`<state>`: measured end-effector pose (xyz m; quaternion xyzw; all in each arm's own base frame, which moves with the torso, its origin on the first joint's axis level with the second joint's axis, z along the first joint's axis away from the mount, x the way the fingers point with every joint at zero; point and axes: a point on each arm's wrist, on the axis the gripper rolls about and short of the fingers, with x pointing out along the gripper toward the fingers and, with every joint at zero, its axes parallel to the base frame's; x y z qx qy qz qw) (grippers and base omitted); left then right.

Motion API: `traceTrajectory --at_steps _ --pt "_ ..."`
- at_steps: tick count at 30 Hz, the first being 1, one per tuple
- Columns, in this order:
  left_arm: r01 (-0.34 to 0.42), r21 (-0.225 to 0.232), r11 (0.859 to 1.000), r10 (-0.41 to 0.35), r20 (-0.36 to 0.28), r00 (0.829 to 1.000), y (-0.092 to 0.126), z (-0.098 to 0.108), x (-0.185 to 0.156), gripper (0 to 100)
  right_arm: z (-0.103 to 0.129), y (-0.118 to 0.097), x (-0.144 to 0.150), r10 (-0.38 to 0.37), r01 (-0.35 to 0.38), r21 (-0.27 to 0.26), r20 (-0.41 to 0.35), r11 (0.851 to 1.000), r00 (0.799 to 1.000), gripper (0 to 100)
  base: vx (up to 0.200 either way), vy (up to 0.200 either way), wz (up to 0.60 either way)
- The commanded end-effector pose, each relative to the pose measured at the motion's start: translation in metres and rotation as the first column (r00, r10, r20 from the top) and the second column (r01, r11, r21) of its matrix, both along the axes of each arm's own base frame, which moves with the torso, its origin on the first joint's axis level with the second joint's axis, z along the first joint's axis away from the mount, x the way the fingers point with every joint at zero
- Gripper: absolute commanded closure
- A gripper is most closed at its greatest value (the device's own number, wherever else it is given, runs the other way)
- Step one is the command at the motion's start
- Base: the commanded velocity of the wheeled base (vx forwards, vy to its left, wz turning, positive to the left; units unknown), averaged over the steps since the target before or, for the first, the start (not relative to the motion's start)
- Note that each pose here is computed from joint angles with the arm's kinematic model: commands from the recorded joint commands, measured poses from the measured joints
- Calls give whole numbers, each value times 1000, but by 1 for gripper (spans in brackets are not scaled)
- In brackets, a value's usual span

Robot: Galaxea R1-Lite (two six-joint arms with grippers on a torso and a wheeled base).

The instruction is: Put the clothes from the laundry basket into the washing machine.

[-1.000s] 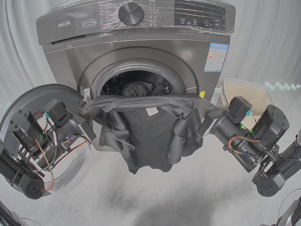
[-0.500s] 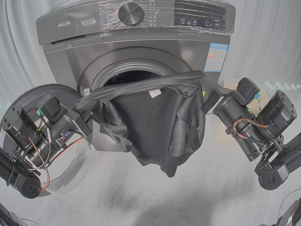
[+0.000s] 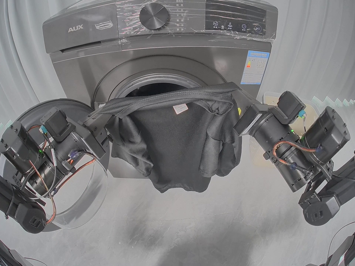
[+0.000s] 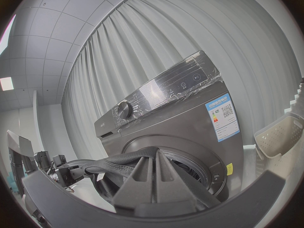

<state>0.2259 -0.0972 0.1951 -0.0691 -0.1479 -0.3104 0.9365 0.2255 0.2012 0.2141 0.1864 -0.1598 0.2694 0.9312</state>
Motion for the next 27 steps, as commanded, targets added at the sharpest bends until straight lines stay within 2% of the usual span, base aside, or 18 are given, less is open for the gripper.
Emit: traceTrajectory --at_steps 1,7,14,15,18,21,25,27 --pt "0 0 1000 0 -1 1000 0 0 0 100 -2 1 0 1 -1 -5 -4 1000 1000 100 0 0 0" --pt "0 3 1000 0 -2 1000 0 -1 0 100 -4 1 0 3 -3 -7 -13 1000 1000 100 0 0 0" --pt "6 3 1000 -6 -31 999 -15 -8 1 100 -31 10 10 -13 10 -44 -78 999 997 100 0 0 0" --pt "-5 4 1000 5 -35 999 -16 -9 2 100 -32 10 10 -12 8 -47 -81 999 997 0 0 0 0" --pt "-6 9 1000 6 -33 999 -19 -10 3 100 -40 14 9 -1 -5 -63 -100 998 995 0 0 0 0" --pt "-1 6 1000 1 -28 1000 -24 -9 9 100 -62 24 -2 41 -60 -113 -169 992 985 0 0 0 0" --pt "-13 -12 1000 13 -5 1000 -30 -3 14 100 -93 35 -23 94 -147 -197 -257 969 962 0 0 0 0" --pt "-14 -21 1000 14 6 1000 -35 0 15 100 -109 37 -34 109 -187 -241 -303 952 947 0 0 0 0"
